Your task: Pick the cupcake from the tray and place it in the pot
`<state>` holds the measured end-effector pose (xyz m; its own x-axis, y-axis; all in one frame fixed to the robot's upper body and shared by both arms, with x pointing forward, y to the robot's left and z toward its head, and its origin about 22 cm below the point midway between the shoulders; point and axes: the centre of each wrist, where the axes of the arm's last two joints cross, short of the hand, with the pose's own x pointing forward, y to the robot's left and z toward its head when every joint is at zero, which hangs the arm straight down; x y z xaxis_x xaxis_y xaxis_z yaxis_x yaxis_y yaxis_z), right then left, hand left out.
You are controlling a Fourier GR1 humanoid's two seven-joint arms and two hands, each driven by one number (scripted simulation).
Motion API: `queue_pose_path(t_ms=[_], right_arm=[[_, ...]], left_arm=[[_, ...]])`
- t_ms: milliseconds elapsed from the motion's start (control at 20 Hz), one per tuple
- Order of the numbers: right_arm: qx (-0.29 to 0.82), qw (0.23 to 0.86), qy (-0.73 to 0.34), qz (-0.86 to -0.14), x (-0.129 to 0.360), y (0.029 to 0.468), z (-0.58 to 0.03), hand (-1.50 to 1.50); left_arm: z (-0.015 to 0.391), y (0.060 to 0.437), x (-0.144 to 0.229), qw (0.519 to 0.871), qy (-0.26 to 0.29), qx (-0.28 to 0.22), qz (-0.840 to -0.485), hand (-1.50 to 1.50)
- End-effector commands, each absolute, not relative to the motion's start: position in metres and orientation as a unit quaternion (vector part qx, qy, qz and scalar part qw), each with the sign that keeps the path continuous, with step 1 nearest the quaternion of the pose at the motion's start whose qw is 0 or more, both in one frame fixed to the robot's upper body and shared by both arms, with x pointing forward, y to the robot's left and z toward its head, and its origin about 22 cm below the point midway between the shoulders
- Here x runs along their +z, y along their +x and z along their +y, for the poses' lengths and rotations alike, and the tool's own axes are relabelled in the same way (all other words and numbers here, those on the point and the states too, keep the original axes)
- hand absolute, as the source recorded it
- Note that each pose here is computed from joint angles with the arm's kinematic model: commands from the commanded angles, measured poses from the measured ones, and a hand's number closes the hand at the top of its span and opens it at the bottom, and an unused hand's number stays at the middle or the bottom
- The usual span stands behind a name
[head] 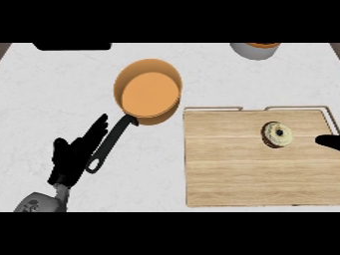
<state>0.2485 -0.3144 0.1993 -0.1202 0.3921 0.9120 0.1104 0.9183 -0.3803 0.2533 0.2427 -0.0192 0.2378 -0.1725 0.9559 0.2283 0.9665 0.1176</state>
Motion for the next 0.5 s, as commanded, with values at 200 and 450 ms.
queue_pose_path(t_ms=[200, 450], right_arm=[[0.109, 0.748, -0.128, -0.642, 0.201, 0.275, -0.310, -1.50], [0.214, 0.796, -0.077, -0.561, 0.177, 0.286, -0.319, -1.50]], left_arm=[[0.242, 0.257, -0.020, 0.793, -0.033, -0.128, -0.594, 0.00], [0.248, 0.262, -0.020, 0.793, -0.029, -0.125, -0.596, 0.00]])
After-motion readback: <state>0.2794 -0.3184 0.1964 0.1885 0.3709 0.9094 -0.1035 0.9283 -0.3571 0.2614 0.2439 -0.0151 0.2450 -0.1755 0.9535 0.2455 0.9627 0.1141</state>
